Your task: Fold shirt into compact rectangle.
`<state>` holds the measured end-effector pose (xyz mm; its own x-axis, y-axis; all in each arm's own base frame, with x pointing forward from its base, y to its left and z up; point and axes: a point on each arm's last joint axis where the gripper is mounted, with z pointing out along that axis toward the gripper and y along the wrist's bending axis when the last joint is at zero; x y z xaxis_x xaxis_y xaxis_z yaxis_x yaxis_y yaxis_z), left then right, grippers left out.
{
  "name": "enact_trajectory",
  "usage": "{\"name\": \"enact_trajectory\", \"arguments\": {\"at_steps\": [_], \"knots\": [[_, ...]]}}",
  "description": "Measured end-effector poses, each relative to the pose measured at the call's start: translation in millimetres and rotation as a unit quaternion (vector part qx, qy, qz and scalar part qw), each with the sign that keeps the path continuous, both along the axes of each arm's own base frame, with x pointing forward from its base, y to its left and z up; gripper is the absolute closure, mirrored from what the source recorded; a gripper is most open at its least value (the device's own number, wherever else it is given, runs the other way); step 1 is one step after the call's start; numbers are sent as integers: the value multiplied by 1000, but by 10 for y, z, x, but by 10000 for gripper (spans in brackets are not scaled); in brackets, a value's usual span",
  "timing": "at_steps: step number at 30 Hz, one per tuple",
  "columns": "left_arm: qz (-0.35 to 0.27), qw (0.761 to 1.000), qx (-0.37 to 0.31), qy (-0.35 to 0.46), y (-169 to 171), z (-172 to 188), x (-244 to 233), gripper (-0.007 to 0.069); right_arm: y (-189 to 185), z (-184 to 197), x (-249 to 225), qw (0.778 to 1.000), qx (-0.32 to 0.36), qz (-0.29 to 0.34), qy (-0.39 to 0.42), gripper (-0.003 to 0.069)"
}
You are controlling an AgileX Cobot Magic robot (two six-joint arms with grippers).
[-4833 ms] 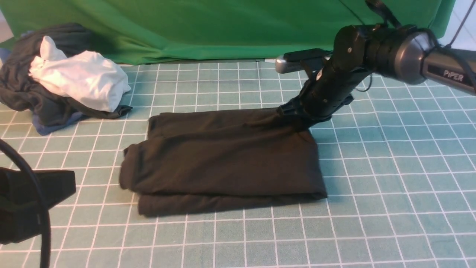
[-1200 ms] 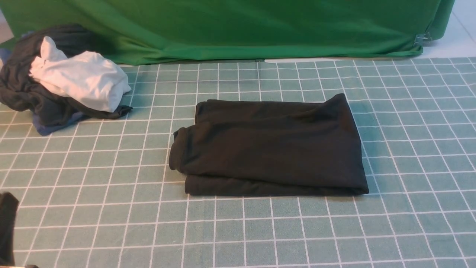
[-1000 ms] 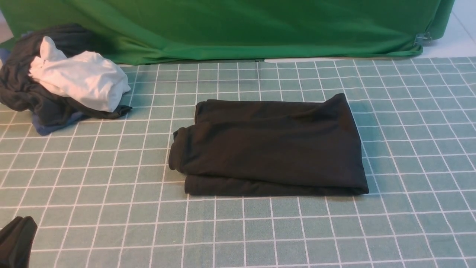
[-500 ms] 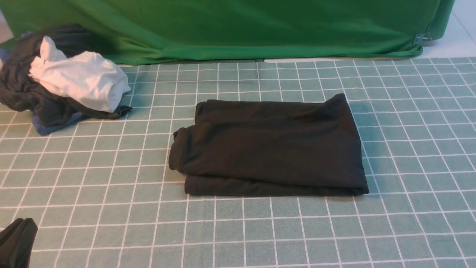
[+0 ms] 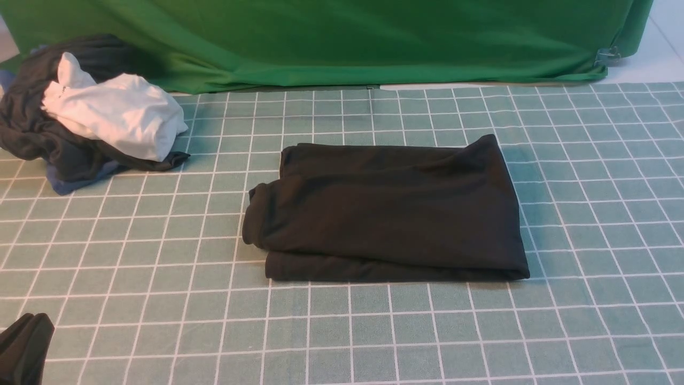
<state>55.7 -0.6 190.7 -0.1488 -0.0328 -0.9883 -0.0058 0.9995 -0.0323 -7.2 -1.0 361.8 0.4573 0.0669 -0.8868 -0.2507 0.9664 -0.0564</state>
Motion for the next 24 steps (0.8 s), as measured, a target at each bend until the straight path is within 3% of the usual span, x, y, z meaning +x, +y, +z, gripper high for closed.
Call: {"name": "enact_trajectory", "arguments": {"at_steps": [7,13,19,24], "knots": [[0,1000,0,0,0,-1,0,613,25,-132,78,999,-17,-11,39,421],[0,1000,0,1,0,-1,0,613,65,-654,351,985,-54,-71,146,421],[0,1000,0,1,0,-1,0,613,40,-1596,615,948,-77,-120,285,421],[0,1000,0,1,0,-2,0,613,28,-1737,626,939,-77,-128,311,421]]}}
